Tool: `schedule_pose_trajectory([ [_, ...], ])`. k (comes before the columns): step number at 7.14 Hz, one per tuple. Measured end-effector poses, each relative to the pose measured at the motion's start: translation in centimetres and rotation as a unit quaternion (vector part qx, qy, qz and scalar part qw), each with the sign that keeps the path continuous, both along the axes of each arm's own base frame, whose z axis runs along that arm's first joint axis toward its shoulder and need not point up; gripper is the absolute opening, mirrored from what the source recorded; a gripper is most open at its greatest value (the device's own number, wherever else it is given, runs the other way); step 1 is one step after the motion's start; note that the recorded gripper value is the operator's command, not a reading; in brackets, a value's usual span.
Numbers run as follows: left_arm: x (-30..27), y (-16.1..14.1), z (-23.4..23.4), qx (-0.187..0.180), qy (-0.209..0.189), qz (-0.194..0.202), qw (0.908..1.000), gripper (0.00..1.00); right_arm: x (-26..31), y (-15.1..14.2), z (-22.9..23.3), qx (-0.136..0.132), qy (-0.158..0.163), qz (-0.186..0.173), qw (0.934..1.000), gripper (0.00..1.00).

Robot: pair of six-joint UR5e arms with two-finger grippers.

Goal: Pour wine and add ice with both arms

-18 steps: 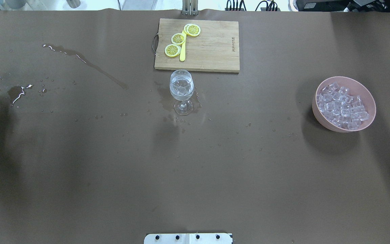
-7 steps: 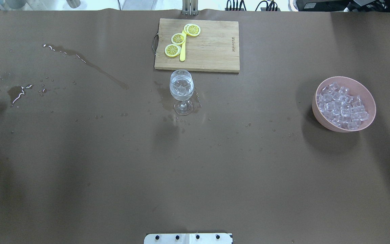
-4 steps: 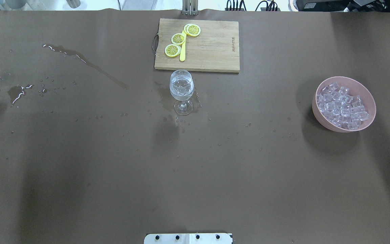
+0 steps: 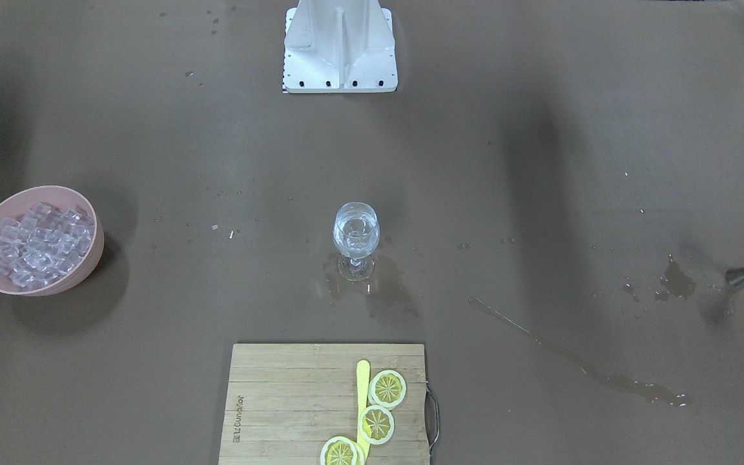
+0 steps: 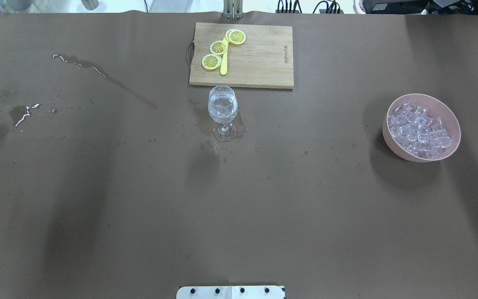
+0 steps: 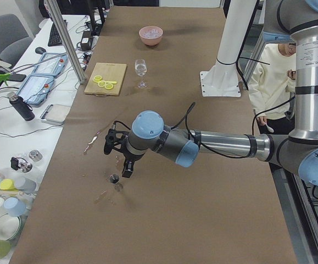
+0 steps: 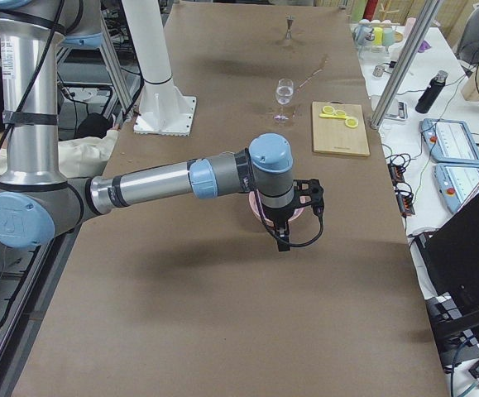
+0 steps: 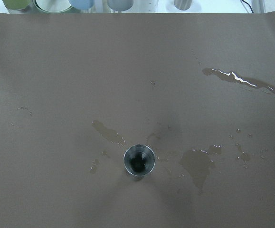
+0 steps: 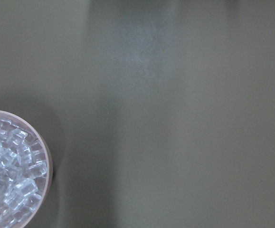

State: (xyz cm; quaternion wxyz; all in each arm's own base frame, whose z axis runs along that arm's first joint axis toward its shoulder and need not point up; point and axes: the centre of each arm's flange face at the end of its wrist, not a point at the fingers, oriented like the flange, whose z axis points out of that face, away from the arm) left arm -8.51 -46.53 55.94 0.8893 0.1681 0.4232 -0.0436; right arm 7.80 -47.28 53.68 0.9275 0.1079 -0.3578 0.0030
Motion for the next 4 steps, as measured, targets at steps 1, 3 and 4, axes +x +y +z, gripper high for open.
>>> schedule_pose_trajectory([
  [1,0.0,-0.3,-1.1,-0.008,0.000,0.012,0.9999,0.97,0.2,0.1,0.1,-0.002,0.001,0.002,1.0000,1.00],
  [3,0.0,-0.6,-2.8,-0.018,-0.002,0.023,0.9996,0.97,0.6,0.2,0.2,-0.004,0.003,0.006,1.0000,1.00],
  [4,0.0,-0.6,-3.0,-0.020,-0.002,0.024,0.9995,0.97,0.8,0.3,0.3,-0.005,0.004,0.008,0.9999,1.00],
])
